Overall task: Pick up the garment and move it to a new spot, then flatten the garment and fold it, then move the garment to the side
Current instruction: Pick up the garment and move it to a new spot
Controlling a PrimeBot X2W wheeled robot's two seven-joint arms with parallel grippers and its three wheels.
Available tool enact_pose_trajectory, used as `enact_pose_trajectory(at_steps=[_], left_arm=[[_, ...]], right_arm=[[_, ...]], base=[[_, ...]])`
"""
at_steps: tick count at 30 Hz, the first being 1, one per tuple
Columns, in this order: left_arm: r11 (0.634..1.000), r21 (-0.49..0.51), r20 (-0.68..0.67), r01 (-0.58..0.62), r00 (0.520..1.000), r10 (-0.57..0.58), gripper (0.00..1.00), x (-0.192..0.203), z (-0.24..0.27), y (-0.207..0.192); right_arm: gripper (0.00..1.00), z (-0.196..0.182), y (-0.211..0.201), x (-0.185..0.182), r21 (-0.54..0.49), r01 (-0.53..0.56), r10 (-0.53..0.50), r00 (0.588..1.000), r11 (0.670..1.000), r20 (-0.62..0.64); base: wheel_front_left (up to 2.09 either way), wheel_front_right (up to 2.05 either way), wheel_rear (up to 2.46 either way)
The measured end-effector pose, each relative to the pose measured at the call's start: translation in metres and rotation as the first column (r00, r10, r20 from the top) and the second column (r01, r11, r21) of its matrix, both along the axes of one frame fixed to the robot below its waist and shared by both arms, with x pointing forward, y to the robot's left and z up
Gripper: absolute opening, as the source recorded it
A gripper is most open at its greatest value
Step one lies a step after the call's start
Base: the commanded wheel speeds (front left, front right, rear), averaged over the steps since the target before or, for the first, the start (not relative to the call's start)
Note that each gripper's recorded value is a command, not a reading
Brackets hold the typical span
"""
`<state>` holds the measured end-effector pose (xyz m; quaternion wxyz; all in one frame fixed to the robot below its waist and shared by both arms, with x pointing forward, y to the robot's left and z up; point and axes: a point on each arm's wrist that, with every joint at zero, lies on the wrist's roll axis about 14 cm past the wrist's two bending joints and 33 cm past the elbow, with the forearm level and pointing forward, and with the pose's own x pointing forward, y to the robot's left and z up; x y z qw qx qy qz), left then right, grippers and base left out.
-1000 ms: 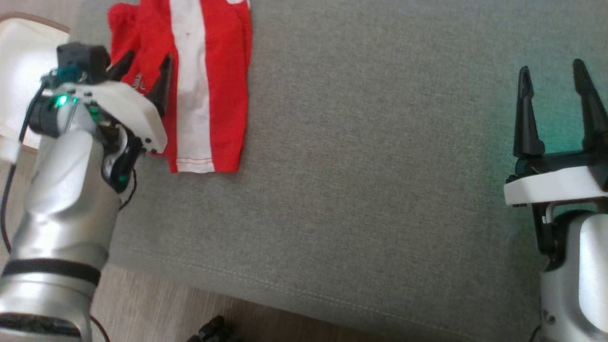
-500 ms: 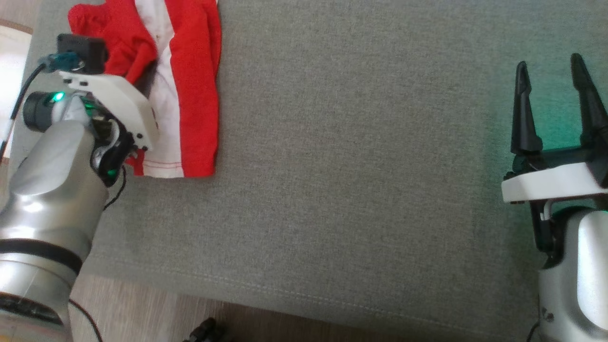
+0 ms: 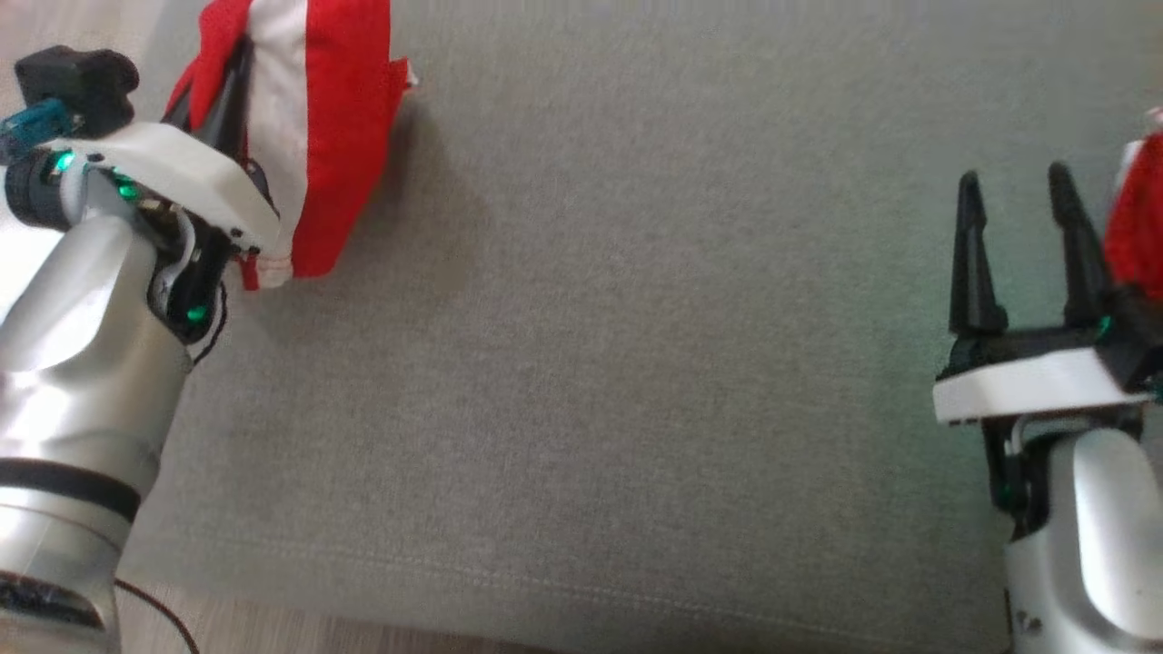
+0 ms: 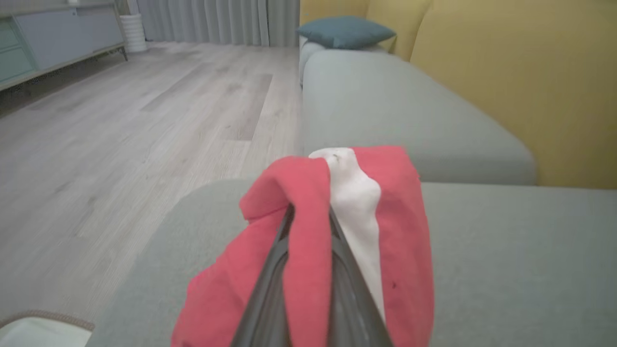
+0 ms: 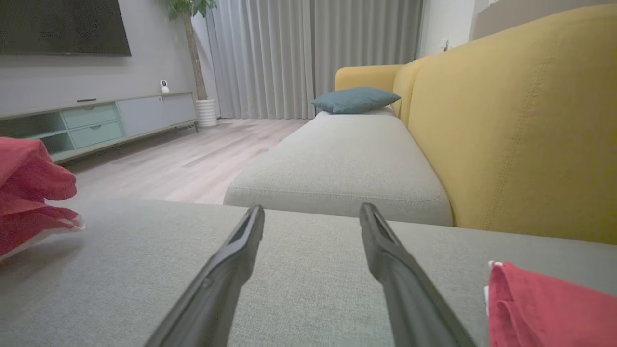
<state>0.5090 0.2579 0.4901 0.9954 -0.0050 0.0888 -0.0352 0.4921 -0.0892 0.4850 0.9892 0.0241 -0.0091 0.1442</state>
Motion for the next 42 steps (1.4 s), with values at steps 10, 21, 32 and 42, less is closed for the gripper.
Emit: enact_pose_trajectory(at_steps=[10,21,32,42], left_arm=[[0.982,-0.169,0.224,0.079,0.974,-0.040,0.00,-0.033,0.066,-0.059],[0.897,-0.295,0.313,0.328,0.920,-0.234,0.00,-0.054,0.086,-0.201],[0.870,-0.273,0.271,0.411,0.901,-0.340,0.00,-0.030,0.061,-0.273],[0.871,-0.208,0.175,0.445,0.893,-0.414,1.00,-0.022,0.019,-0.297]], right_arm=[[1.00,0.031,-0.032,-0.047,0.046,0.072,-0.074,0.996,0.996,0.046],[1.00,0.059,-0.074,-0.072,0.063,0.174,-0.180,0.977,0.983,0.116],[1.00,0.037,-0.099,-0.079,0.072,0.240,-0.244,0.968,0.968,0.057],[1.00,0.023,-0.115,-0.082,0.059,0.286,-0.288,0.957,0.957,0.028]], base=[[0.00,0.00,0.00],[0.00,0.00,0.00],[0.00,0.00,0.00],[0.00,0.00,0.00]])
